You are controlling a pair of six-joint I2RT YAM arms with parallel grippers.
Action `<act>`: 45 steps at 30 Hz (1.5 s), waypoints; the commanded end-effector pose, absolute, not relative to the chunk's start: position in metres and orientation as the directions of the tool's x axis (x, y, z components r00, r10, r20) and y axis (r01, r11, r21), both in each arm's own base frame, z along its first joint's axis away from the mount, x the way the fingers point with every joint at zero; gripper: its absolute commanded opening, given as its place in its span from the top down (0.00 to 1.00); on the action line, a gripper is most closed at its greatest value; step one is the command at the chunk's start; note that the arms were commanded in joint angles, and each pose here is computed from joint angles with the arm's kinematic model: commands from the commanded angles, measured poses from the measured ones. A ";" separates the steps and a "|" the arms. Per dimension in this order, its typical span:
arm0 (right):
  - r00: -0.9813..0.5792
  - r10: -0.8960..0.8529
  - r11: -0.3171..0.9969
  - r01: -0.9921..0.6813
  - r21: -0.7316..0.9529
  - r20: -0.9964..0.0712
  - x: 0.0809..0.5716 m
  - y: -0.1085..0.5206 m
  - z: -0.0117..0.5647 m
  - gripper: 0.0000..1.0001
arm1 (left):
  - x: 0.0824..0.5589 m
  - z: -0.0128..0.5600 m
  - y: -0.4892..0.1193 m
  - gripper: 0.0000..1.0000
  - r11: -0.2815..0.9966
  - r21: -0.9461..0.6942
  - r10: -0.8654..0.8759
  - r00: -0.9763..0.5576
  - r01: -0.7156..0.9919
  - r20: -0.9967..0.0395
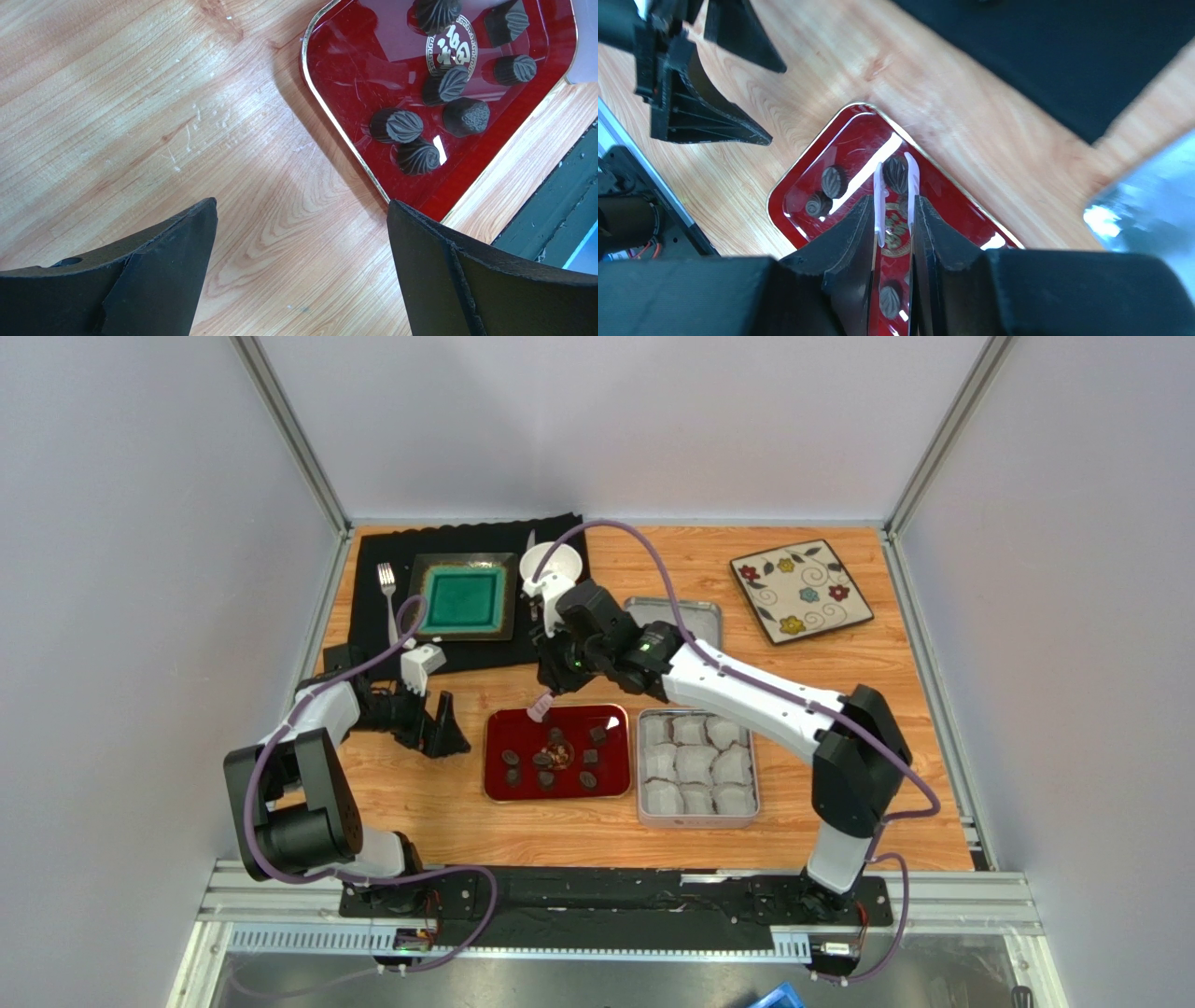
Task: Pack the chocolate
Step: Pick up the fake chocolate from the plate, then place the fake chocolate in the packing box.
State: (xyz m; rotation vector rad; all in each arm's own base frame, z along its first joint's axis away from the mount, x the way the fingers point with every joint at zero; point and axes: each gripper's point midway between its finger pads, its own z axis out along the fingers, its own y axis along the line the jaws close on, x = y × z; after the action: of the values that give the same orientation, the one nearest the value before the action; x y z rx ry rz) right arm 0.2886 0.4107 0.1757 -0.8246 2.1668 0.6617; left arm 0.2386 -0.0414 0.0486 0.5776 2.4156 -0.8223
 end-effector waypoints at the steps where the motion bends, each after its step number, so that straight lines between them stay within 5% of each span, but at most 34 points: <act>1: -0.472 -0.255 0.700 -0.692 0.176 -0.844 0.298 0.378 0.248 1.00 | 0.247 0.064 -0.041 0.01 0.714 -0.399 0.224 -0.728 0.575 -0.649; 16: -0.538 -0.168 0.857 -0.494 0.146 -0.826 0.261 0.245 0.244 1.00 | 0.249 0.066 -0.040 0.01 0.713 -0.414 0.217 -0.739 0.566 -0.638; 37: -0.601 -0.164 0.884 -0.441 0.153 -0.782 0.262 0.224 0.205 1.00 | 0.250 0.069 -0.041 0.01 0.708 -0.420 0.211 -0.738 0.567 -0.640; 45: -0.609 -0.164 0.884 -0.440 0.158 -0.776 0.269 0.229 0.198 0.92 | 0.251 0.071 -0.040 0.01 0.711 -0.410 0.217 -0.733 0.571 -0.645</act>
State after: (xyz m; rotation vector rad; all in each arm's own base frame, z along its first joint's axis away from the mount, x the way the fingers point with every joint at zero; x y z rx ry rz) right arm 0.2580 0.2188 0.1847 -0.4686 2.2827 0.3737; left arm 0.2410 -0.0406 0.0557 0.5736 2.4119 -0.8293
